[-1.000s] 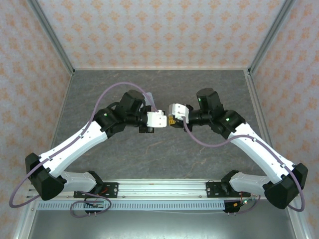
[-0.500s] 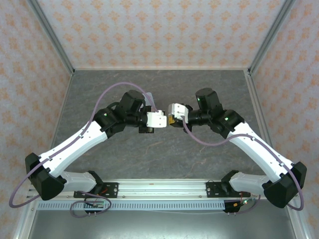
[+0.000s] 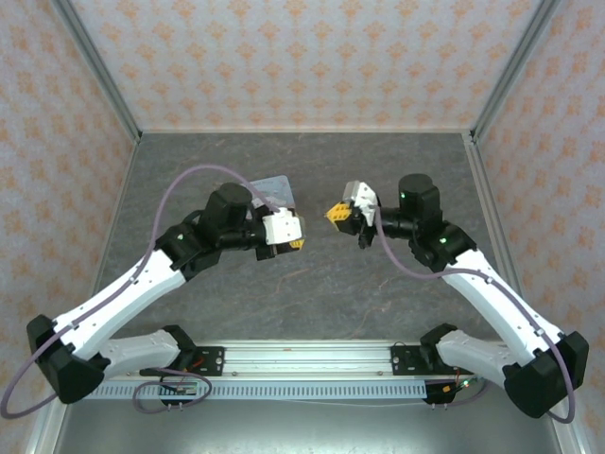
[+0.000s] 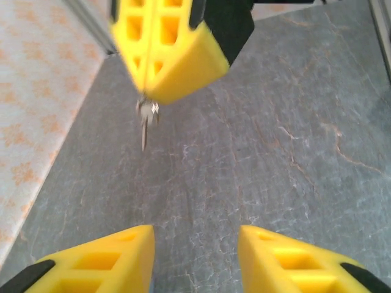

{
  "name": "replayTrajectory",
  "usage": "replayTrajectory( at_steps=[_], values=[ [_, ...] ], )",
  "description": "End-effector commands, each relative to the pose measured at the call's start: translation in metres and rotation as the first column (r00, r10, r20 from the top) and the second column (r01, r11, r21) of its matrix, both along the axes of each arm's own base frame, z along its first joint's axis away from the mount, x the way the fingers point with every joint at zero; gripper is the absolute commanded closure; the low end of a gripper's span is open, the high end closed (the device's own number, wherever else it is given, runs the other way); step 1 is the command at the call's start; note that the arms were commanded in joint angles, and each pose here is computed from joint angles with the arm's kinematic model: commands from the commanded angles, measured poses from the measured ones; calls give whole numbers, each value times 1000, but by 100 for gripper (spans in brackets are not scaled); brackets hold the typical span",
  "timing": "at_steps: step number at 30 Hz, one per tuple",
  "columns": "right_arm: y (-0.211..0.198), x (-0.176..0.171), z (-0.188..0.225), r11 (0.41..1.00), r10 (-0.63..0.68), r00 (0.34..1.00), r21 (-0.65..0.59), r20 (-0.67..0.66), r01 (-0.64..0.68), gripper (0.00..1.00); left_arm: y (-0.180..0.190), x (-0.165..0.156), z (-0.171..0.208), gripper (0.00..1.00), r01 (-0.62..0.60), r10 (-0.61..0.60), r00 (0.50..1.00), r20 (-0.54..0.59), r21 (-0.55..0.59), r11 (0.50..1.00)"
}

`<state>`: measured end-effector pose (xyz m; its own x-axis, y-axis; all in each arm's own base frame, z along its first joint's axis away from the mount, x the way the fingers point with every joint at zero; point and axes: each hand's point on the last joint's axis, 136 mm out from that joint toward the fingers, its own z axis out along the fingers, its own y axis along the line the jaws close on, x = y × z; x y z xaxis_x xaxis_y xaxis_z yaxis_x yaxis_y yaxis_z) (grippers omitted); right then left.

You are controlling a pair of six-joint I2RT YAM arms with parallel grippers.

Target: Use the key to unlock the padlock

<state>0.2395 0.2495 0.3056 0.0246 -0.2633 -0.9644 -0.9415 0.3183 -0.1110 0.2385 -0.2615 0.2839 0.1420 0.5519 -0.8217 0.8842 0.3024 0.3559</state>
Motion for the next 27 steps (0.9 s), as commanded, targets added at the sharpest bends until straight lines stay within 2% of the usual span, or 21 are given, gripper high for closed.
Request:
replayTrajectory(
  at_steps=[1, 4, 6, 9, 11, 13, 15, 17, 19, 22, 27],
  values=[
    [-6, 8, 49, 968, -35, 999, 248, -3, 35, 100, 12, 23, 44, 48, -188, 175, 982, -68, -319, 929],
    [-18, 23, 67, 914, -96, 992, 389, -76, 118, 100, 31, 41, 67, 42, -342, 268, 939, -214, -528, 777],
    [-24, 28, 81, 861, -119, 987, 483, -109, 157, 100, 41, 50, 81, 33, -427, 283, 904, -321, -621, 658],
    [-34, 39, 98, 753, -123, 966, 613, -226, 239, 100, 49, 62, 99, 24, -537, 266, 842, -470, -676, 504],
    [-42, 49, 104, 667, -110, 946, 683, -306, 298, 100, 49, 71, 106, 24, -587, 221, 805, -550, -686, 429],
    [-49, 57, 106, 567, -62, 924, 748, -378, 344, 100, 43, 77, 117, 24, -605, 125, 784, -608, -705, 370],
    [-55, 63, 108, 482, -3, 909, 796, -416, 366, 100, 36, 82, 125, 25, -621, 31, 760, -649, -713, 326],
    [-57, 67, 107, 431, 44, 894, 816, -445, 385, 100, 25, 85, 133, 25, -628, -81, 735, -674, -720, 295],
    [-51, 66, 108, 433, 66, 891, 818, -448, 379, 100, 13, 88, 142, 26, -621, -192, 711, -677, -732, 280],
    [-40, 62, 105, 452, 81, 884, 808, -460, 379, 100, 1, 95, 145, 27, -644, -289, 657, -696, -718, 265],
    [-27, 62, 99, 458, 106, 867, 798, -488, 393, 100, -15, 96, 145, 28, -653, -329, 626, -707, -706, 274]
  ],
)
